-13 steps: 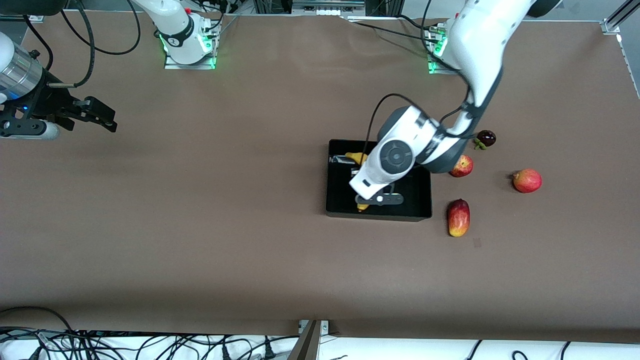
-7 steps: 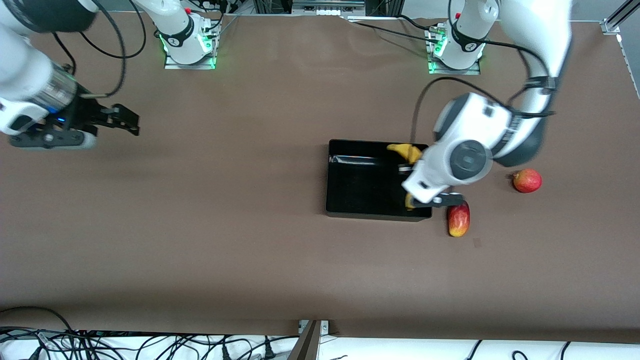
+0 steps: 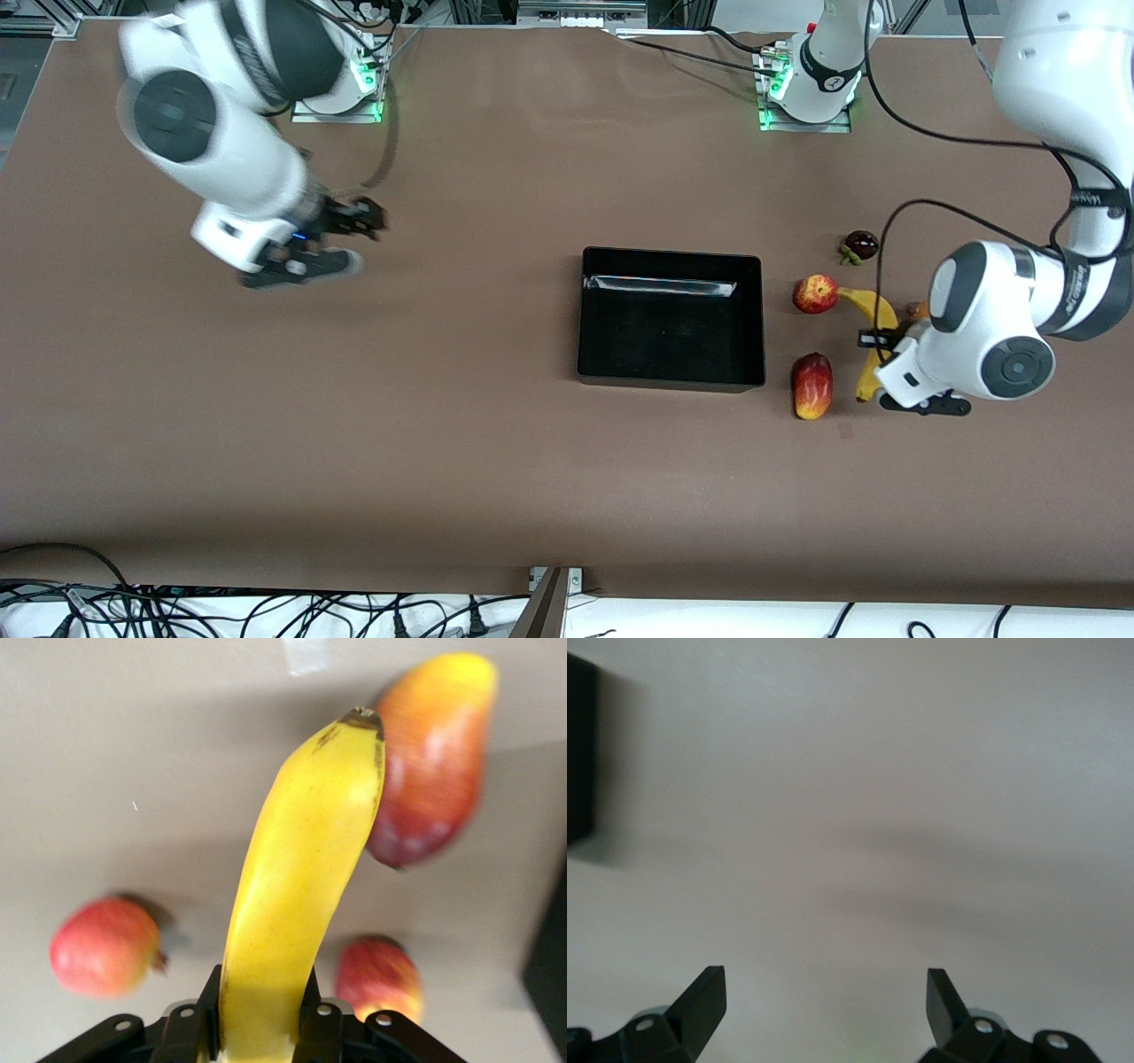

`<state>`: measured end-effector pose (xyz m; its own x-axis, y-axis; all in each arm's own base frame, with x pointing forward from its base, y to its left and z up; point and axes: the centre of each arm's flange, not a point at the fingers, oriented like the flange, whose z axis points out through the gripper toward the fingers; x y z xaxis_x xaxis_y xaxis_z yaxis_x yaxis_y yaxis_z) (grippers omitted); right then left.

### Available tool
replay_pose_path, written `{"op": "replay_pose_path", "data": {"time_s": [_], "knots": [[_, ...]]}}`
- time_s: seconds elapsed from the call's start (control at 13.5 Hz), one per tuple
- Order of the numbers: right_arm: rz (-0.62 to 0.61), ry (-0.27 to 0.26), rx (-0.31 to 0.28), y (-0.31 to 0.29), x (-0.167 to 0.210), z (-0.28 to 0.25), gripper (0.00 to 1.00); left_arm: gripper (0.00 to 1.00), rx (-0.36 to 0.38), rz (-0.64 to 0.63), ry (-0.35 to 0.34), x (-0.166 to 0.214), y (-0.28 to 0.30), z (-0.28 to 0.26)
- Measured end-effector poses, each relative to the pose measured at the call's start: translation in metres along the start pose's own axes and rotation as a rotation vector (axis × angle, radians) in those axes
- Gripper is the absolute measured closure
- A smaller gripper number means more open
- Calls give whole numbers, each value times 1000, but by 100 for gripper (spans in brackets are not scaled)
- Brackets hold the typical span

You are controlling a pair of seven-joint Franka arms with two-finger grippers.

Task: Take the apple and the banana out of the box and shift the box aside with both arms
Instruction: 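Carry the banana out with the left gripper while the right gripper approaches the tray, then release the banana with the left gripper while the right gripper grasps the tray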

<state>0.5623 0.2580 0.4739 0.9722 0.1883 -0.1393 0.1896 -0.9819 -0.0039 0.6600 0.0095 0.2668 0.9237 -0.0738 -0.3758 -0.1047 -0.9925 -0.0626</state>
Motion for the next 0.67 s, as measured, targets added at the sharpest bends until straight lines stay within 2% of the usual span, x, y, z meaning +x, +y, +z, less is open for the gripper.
{"op": "replay_pose_path", "data": {"time_s": [0.37,0.45,0.67], "knots": [[115,114,41,-138,46,122,0,65,-40,100,37,23,-16,60],[137,127,49,-159,52,141,0,61,-42,106,43,25,-15,66],[194,173,82,-201,66,178,0,33,-43,113,40,24,-12,65]]}}
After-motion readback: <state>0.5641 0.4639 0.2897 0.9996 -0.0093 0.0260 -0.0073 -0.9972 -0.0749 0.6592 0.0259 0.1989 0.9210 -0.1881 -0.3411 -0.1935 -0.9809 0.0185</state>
